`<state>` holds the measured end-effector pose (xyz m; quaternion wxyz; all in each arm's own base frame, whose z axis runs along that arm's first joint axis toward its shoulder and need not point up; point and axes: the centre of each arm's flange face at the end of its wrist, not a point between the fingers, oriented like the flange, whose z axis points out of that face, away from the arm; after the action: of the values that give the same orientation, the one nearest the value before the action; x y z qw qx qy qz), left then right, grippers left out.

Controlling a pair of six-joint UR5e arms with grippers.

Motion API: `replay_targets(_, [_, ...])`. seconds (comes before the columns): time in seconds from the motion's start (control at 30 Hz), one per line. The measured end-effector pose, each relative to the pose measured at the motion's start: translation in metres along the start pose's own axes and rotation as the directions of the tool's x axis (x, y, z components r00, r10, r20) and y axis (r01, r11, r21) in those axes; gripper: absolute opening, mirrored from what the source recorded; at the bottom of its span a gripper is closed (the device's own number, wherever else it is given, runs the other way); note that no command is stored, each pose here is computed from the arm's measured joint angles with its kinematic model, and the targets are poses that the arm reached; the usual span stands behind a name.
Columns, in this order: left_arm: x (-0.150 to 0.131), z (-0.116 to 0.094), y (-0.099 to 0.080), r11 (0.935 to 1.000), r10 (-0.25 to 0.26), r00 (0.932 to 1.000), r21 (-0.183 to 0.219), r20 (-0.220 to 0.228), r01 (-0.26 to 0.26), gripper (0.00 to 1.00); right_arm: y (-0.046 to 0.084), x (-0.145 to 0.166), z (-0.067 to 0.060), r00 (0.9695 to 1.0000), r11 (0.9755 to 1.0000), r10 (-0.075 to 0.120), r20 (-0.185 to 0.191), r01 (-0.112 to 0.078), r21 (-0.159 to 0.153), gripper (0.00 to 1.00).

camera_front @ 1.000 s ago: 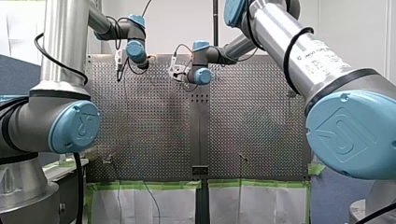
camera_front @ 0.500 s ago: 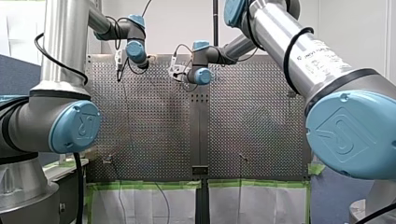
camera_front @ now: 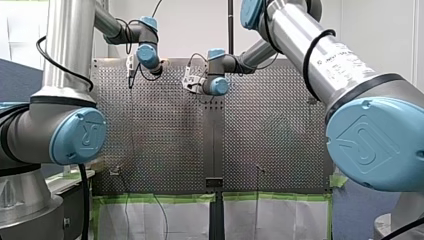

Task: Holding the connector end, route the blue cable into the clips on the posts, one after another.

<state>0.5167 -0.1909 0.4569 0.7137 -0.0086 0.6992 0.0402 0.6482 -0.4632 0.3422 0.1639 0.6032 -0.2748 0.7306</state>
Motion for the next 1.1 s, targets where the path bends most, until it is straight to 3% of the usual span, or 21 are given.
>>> replay_targets(0.3, [0.019,-0.001,-0.015,0.9996,0.028,0.9979,0.011,-0.058,-0.027,0.0,0.01,-0.004,-0.002,0.9999,0.9999,0.001,0.011,-0.001,-0.014,0.0])
replay_targets(0.67, [0.026,-0.006,-0.028,0.9993,0.033,0.9967,0.022,-0.075,-0.031,0.0,0.022,-0.015,-0.008,0.9994,0.9989,0.003,0.033,-0.002,-0.048,0.0])
replay_targets(0.93, [0.037,-0.007,-0.039,0.9993,0.03,0.9947,0.022,-0.099,-0.028,0.0,0.035,-0.035,-0.019,0.9977,0.9932,-0.006,0.067,0.014,-0.116,0.0])
replay_targets(1.1, [0.053,-0.007,-0.049,0.9989,0.045,0.9903,0.022,-0.132,-0.042,0.0,0.04,-0.046,-0.025,0.9962,0.9899,-0.004,0.087,0.017,-0.141,0.0])
